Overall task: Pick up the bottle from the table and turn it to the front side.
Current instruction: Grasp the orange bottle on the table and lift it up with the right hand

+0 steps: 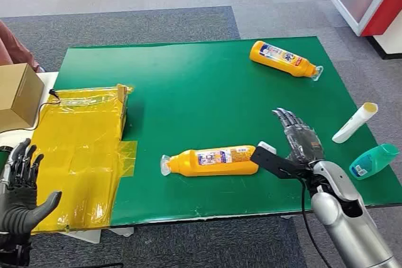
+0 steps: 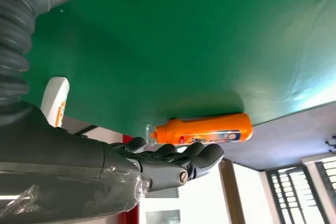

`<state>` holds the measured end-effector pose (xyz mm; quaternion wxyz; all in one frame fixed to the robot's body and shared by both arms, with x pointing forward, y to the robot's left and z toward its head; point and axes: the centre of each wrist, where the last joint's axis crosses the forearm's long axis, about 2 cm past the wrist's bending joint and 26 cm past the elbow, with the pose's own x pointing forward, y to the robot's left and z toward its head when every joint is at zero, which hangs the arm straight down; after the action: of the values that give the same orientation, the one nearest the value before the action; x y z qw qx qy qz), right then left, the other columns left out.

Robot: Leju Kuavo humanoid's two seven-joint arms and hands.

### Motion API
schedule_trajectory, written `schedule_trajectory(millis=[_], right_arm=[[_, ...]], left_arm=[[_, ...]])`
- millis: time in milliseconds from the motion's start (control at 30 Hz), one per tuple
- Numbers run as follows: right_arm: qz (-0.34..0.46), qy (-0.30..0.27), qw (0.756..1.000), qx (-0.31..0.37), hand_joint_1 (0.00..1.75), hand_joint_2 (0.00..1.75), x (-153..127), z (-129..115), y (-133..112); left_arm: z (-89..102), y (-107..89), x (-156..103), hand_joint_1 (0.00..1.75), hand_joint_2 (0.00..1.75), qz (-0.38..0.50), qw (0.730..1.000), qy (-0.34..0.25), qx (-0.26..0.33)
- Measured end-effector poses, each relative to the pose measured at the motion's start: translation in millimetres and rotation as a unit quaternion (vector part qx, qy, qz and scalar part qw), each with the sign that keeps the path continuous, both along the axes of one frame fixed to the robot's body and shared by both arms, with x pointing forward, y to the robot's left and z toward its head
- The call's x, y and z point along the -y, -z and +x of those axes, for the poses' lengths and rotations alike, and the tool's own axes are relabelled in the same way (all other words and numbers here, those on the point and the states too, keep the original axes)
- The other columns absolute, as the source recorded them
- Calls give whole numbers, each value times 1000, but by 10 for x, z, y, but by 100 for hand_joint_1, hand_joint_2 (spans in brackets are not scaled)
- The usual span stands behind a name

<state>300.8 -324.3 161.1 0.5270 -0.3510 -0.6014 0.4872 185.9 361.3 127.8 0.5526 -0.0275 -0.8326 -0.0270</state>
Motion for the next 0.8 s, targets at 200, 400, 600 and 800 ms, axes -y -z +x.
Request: schedule_trajectory(millis=[200, 400, 600, 800], right_arm=[[-29, -27, 999, -14, 0, 175, -96, 45, -16], [-46, -41, 997, -45, 0, 175, -158, 62, 133], [-64, -52, 994, -65, 0, 175, -192, 110, 197], [-74, -59, 992, -77, 0, 175, -216, 142, 226]], left_arm=[[-3, -13, 9, 0, 175, 6, 1000, -1, 1], [-34, 2, 24, 0, 175, -8, 1000, 8, 2], [-56, 17, 31, 0, 175, -19, 1000, 5, 1], [-76, 35, 54, 0, 175, -26, 1000, 2, -1]])
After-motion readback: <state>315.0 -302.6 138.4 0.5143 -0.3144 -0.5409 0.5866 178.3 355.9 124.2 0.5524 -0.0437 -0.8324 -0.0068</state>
